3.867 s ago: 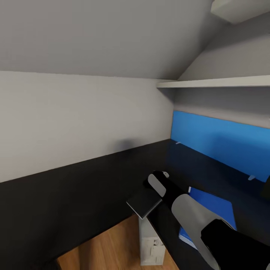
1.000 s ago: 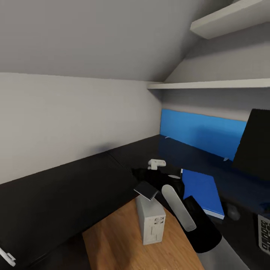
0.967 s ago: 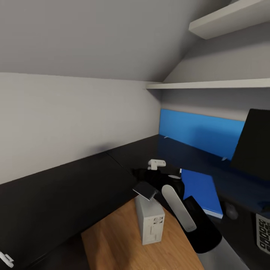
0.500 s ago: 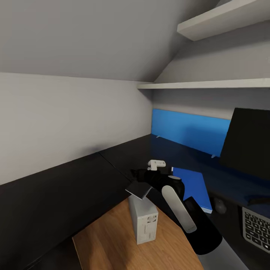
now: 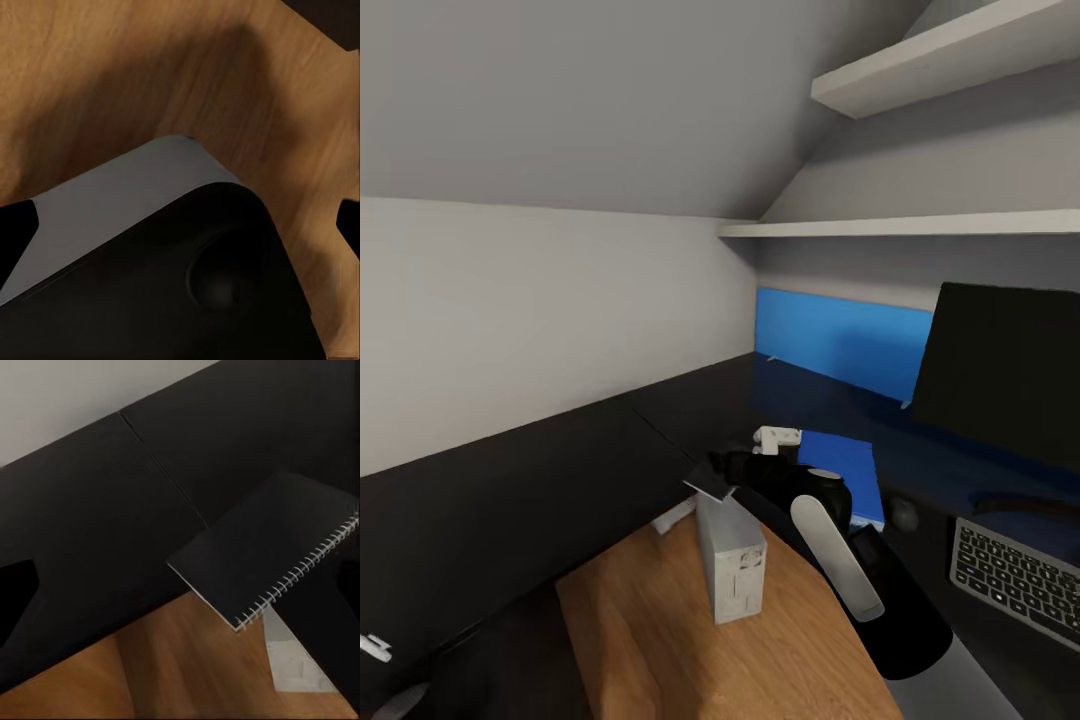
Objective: In the bedroom, organize the workspace by keeping the computer under the desk, ensuring the monitor is on the desk, placing the keyboard on the desk next to the monitor, placing the mouse on the desk next to the keyboard, moving the folder from the swivel chair onto the desk next to the mouse, stacking the notebook on top of the folder with the pen on top of the notebook, and positioning the swivel chair next to the desk.
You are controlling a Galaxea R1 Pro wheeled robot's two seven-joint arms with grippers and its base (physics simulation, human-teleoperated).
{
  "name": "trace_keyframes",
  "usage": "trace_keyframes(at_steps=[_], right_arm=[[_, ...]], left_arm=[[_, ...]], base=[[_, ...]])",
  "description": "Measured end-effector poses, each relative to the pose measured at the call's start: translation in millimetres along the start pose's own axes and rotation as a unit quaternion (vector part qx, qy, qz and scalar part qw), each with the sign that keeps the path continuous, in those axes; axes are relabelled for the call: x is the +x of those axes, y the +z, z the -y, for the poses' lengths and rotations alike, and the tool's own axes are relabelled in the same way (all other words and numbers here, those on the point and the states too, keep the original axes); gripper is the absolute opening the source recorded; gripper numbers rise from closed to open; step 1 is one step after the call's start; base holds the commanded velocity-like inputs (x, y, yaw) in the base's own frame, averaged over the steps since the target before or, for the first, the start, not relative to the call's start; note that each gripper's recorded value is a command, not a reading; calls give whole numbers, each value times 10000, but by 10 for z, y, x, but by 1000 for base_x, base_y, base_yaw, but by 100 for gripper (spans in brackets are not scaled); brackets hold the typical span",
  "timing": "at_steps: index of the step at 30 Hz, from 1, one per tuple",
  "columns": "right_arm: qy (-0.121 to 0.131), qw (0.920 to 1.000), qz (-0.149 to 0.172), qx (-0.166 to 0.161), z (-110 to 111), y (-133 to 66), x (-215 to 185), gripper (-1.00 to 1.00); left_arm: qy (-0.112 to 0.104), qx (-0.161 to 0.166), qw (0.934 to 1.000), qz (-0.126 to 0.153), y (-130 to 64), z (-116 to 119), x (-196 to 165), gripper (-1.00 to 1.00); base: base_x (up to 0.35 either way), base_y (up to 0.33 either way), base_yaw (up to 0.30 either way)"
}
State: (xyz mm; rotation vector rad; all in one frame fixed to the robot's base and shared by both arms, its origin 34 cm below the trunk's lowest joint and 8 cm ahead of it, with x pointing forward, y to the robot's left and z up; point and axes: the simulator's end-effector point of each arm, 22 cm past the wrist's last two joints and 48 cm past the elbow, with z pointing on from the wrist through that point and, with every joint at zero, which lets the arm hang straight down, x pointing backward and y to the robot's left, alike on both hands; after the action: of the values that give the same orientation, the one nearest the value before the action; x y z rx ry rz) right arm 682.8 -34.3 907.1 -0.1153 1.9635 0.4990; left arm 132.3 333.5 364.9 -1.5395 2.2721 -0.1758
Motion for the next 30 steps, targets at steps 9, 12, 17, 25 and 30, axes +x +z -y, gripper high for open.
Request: trace_keyframes(at_steps=[9,12,17,25,30], right_arm=[[-194,9997,13,-151,-173,-47,25,100],[-287,9995,-45,-135,-143,-74,43,100],[-377,9991,-158,-119,-117,-88,88,100],[-397,9991,-146,23,-20,-95,17,100],[-395,9991,-145,23,-20,-95,16,100]], left_arm=[[131,630,9975,288,66,414,-545,100],[210,1097,9933,303,95,839,-810,100],[347,1544,9871,256,130,1328,-1063,100],[435,1718,9839,248,138,1502,-1262,100],[520,1462,9875,271,101,1182,-1362,100]], base=[[-297,-106,0],[-106,-43,0],[-41,-16,0],[-7,-3,0],[0,0,0]])
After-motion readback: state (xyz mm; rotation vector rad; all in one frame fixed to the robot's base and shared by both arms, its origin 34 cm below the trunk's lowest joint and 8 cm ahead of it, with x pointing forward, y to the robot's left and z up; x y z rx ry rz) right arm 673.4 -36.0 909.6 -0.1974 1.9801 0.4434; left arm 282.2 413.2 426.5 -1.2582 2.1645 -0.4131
